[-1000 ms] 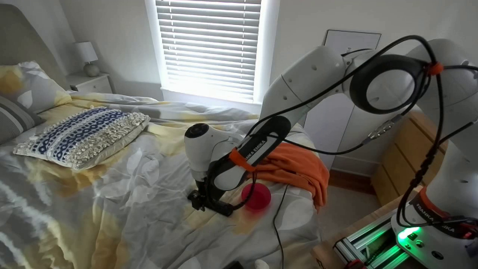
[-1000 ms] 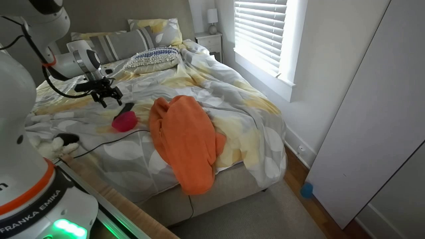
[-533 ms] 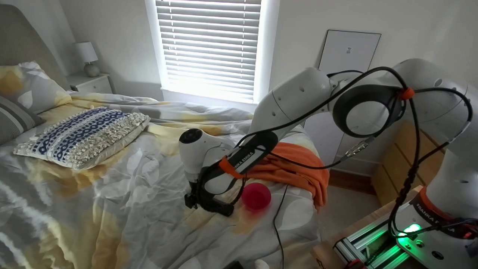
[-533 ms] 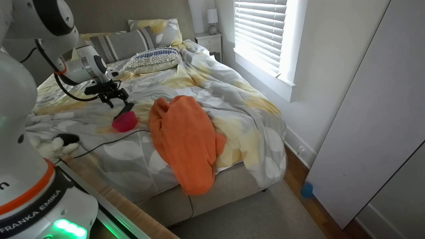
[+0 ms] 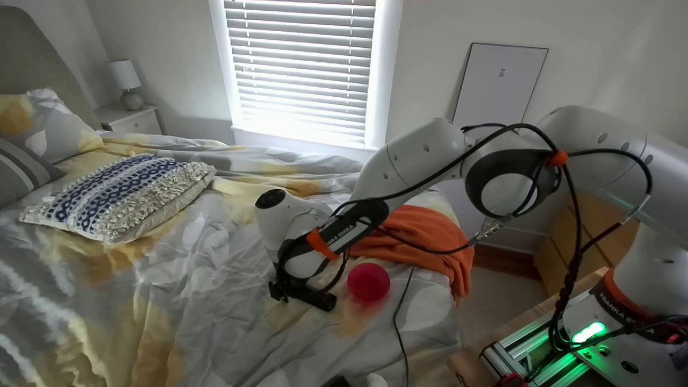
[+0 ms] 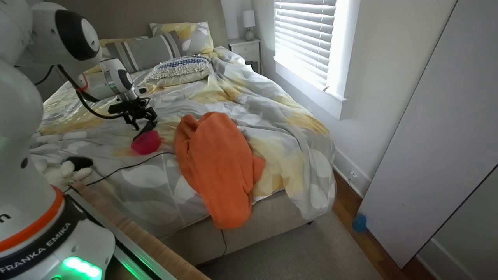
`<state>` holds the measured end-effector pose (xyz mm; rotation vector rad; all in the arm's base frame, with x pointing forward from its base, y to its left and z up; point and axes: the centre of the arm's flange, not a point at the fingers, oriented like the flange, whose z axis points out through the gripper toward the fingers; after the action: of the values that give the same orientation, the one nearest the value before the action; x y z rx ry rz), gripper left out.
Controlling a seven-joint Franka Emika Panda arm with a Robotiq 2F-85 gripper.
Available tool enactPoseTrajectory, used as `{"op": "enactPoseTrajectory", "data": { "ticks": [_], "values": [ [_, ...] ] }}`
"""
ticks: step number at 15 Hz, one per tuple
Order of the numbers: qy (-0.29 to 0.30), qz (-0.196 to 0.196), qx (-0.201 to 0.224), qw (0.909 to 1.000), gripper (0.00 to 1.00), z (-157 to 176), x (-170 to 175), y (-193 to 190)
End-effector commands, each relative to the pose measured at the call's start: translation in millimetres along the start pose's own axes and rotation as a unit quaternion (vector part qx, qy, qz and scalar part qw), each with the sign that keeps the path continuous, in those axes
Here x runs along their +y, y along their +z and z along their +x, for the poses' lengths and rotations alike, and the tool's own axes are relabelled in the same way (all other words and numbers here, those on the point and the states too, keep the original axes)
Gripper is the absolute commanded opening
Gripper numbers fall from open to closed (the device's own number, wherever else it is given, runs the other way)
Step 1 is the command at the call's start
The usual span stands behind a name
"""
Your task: Pick up the remote controller and place it in the pink bowl on the bed
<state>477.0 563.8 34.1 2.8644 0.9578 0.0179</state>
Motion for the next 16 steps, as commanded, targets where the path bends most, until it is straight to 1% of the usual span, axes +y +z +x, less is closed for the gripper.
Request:
{"op": "enactPoseTrajectory", "data": {
  "ticks": [1,2,3,6,8,11,12,16],
  "values": [
    [-0.016,0.006,-0.019,0.9997,0.69,22,-7,18],
    [-0.02,0.01,-0.021,0.9995,0.62,22,-7,18],
    [-0.024,0.013,-0.025,0.9993,0.52,21,-8,17],
    [-0.027,0.023,-0.03,0.9989,0.3,19,-8,3],
    [-0.022,0.026,-0.027,0.9991,0.3,15,-4,-11],
    [-0.019,0.052,-0.012,0.9984,0.3,2,11,-40],
    [-0.018,0.067,-0.007,0.9976,0.3,0,17,-49],
    [0.0,0.098,0.022,0.995,0.3,-16,48,-76]
  ]
}}
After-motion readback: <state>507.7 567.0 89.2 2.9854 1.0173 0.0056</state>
